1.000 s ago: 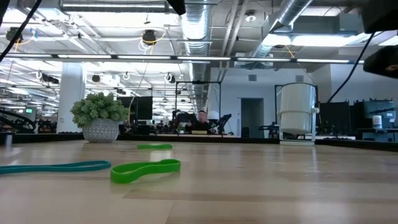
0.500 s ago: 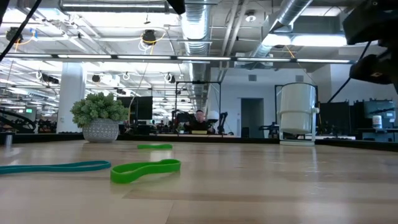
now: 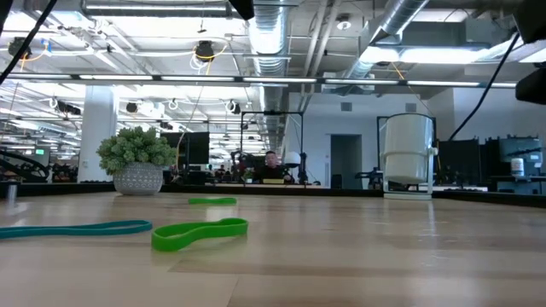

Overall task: Pick and place items into bin
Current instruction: Put the bottom right blue rubberband into the black basket

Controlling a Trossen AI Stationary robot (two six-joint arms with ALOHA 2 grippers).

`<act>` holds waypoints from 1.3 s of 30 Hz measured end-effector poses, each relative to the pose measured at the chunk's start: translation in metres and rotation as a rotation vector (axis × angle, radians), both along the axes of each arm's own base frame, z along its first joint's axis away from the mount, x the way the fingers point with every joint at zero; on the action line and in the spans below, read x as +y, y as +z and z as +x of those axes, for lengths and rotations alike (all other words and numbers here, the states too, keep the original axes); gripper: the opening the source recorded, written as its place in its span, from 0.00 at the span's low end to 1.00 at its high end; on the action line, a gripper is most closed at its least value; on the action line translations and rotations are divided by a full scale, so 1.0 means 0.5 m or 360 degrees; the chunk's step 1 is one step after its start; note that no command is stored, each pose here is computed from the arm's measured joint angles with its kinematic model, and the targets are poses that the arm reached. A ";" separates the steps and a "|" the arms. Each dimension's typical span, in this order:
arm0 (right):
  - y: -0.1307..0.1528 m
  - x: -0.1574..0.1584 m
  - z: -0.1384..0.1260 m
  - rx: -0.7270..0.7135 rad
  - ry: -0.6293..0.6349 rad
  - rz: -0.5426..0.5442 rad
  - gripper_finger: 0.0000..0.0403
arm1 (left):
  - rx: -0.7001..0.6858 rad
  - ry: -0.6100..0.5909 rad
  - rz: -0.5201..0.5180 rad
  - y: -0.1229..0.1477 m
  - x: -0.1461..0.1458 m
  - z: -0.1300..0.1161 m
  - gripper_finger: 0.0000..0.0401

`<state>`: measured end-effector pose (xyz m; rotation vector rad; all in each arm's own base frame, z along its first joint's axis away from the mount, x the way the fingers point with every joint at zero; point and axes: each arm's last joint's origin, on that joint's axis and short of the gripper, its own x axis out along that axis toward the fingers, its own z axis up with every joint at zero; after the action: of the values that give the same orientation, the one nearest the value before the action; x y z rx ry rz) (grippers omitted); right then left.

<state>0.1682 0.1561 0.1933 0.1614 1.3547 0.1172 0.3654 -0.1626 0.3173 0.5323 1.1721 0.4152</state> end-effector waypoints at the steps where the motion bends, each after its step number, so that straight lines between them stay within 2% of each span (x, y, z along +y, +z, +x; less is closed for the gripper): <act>1: 0.004 0.003 -0.002 -0.0020 -0.0006 -0.0002 0.15 | 0.0000 0.0000 -0.0001 0.000 0.000 0.000 0.11; 4: 0.027 0.016 -0.008 -0.0093 -0.0020 0.0041 0.15 | -0.0004 0.0006 -0.0003 0.000 0.000 0.000 0.11; 9: 0.024 0.042 -0.035 -0.0042 -0.0134 0.0083 0.15 | -0.0019 0.0027 -0.0017 0.000 -0.001 0.000 0.11; 14: 0.001 0.069 -0.055 -0.0020 -0.0209 0.0015 0.15 | -0.0022 0.0029 -0.0018 0.000 -0.002 -0.001 0.11; 19: -0.033 0.084 -0.053 -0.0008 -0.0251 -0.0110 0.15 | -0.0024 0.0029 -0.0018 0.000 -0.002 -0.001 0.11; 24: -0.070 0.088 -0.041 0.0028 -0.0197 -0.0254 0.15 | -0.0022 0.0029 -0.0019 0.000 -0.002 -0.001 0.11; 28: -0.075 0.086 -0.033 0.0094 -0.0125 -0.0253 0.12 | 0.0000 0.0027 -0.0065 -0.002 -0.003 -0.001 0.11; 32: -0.038 0.085 -0.031 0.0119 -0.0052 -0.0202 0.02 | 0.0011 0.0029 -0.0092 -0.002 -0.004 -0.002 0.11; 39: 0.077 0.080 -0.075 0.0027 -0.0115 -0.0276 0.01 | 0.0008 0.0038 -0.0101 -0.003 -0.004 -0.002 0.11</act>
<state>0.1305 0.1963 0.2319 0.0653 1.3674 -0.0627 0.3646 -0.1648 0.3160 0.4648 1.1933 0.3959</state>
